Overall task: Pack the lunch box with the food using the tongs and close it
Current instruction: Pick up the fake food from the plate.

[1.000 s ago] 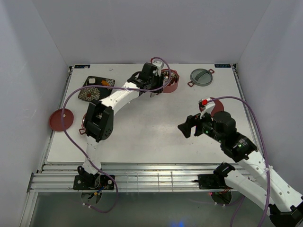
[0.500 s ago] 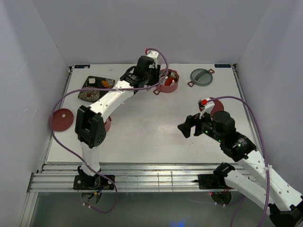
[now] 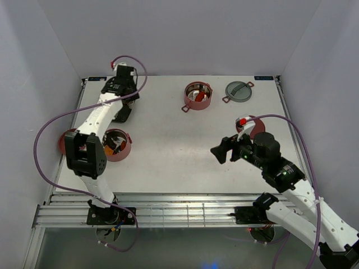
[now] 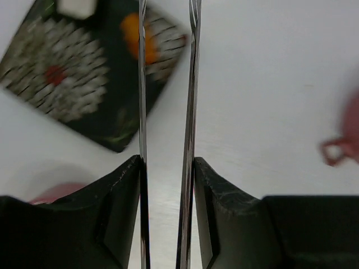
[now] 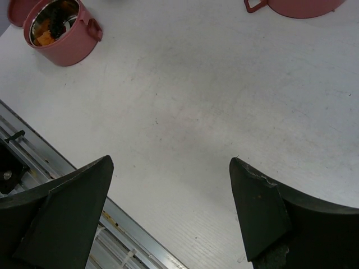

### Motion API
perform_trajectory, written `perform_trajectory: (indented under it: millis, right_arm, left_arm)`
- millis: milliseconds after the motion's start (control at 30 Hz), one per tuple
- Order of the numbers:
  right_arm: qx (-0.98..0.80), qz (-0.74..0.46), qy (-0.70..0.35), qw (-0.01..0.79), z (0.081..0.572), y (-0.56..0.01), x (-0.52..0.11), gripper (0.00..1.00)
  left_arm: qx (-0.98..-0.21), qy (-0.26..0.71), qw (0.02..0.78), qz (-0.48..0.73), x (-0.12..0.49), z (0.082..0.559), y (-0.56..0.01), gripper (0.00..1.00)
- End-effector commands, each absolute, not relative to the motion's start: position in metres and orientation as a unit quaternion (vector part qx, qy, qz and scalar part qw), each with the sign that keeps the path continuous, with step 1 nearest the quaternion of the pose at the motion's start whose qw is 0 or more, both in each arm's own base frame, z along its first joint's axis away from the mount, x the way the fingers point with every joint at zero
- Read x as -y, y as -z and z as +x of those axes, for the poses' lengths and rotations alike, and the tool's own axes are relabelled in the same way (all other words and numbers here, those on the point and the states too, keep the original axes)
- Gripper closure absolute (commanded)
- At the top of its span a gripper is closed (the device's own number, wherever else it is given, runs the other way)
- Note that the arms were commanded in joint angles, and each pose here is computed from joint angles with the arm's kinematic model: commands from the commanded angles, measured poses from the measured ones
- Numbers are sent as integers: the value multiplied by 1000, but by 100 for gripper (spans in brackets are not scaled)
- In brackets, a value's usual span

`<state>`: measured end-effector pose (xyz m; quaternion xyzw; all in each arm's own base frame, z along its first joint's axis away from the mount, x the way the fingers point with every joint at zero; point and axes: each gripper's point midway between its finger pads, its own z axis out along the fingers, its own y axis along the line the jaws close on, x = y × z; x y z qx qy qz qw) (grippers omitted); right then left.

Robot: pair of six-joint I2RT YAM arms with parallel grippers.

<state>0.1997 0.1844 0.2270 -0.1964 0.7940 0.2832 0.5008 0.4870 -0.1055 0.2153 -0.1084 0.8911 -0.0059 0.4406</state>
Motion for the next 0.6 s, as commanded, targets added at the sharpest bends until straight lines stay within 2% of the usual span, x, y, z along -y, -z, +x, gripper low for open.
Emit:
perform_trajectory:
  millis: [0,367,567]
  right_arm:
    - [-772,-203,-298,524,200,-241,-189,10]
    - [-768,-204,-300,529,199,-245,-188,10]
    - [-769,-202,-299,528,199,-243,-188,10]
  left_arm:
    - [-884,-7,430,-184,59,466,-210,50]
    - [-894,-37,387,-223,40,467,-156,49]
    - [-895,-33,383,-226,39,472,-145,47]
